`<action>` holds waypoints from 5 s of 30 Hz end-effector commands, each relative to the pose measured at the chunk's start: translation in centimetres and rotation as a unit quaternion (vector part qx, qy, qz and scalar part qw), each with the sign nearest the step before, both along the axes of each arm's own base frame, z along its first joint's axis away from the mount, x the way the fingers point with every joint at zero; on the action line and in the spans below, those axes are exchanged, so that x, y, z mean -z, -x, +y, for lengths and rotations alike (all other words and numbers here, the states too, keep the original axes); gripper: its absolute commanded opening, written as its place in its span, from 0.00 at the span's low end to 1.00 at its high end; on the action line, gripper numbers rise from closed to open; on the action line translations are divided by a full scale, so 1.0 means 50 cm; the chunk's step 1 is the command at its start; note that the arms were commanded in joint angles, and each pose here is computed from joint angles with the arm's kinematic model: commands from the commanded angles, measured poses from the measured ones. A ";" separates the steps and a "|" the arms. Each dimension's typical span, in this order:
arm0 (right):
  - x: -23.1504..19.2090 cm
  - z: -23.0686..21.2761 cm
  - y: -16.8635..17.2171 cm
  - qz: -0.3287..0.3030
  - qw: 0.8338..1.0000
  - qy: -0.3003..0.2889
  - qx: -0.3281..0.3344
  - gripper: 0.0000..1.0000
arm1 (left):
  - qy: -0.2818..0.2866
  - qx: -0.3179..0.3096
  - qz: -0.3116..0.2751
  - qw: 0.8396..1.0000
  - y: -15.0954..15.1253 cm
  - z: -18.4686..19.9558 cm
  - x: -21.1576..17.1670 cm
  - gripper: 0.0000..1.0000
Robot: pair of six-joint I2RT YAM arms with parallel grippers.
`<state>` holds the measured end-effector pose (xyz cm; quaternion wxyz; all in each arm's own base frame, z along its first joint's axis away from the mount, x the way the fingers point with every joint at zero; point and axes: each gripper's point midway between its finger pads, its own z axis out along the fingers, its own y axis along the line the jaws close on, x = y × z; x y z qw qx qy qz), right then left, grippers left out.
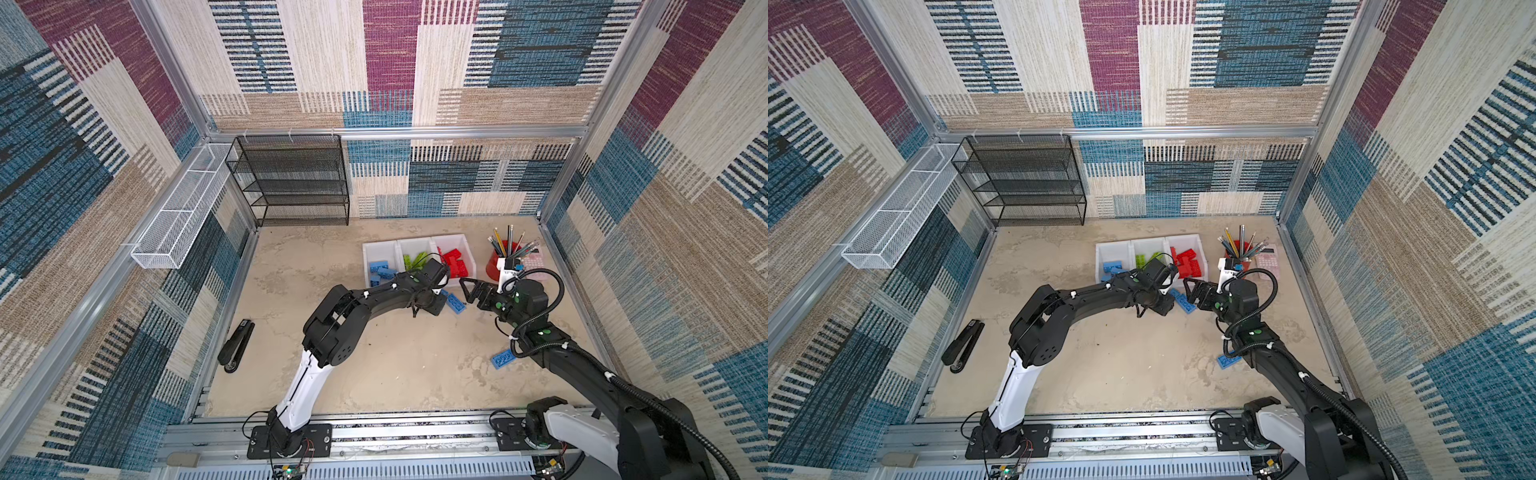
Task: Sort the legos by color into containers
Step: 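Withdraw the right gripper while the left gripper grasps a blue brick by the bin, then carry the blue brick with the left gripper into the blue compartment and release, then withdraw the left gripper while the right gripper grasps a blue brick near the bin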
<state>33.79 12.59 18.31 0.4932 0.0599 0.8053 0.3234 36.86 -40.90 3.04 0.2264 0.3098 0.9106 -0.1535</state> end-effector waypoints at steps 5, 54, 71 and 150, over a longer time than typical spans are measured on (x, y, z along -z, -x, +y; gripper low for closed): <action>-0.017 -0.002 -0.010 -0.019 1.000 -0.008 0.006 0.93 | -0.029 0.010 0.016 0.999 0.014 0.016 0.026 0.31; -0.022 0.031 0.026 -0.020 0.998 -0.045 -0.049 0.94 | 0.113 -0.208 0.026 0.971 0.069 0.358 -0.269 0.22; -0.027 0.036 0.034 -0.025 0.997 -0.054 -0.059 0.94 | 0.102 -0.230 0.060 0.966 -0.136 0.335 -0.243 0.22; 0.305 0.091 -0.014 0.176 0.967 0.158 -0.099 0.84 | 0.153 -0.256 0.033 0.954 0.172 0.409 -0.175 0.60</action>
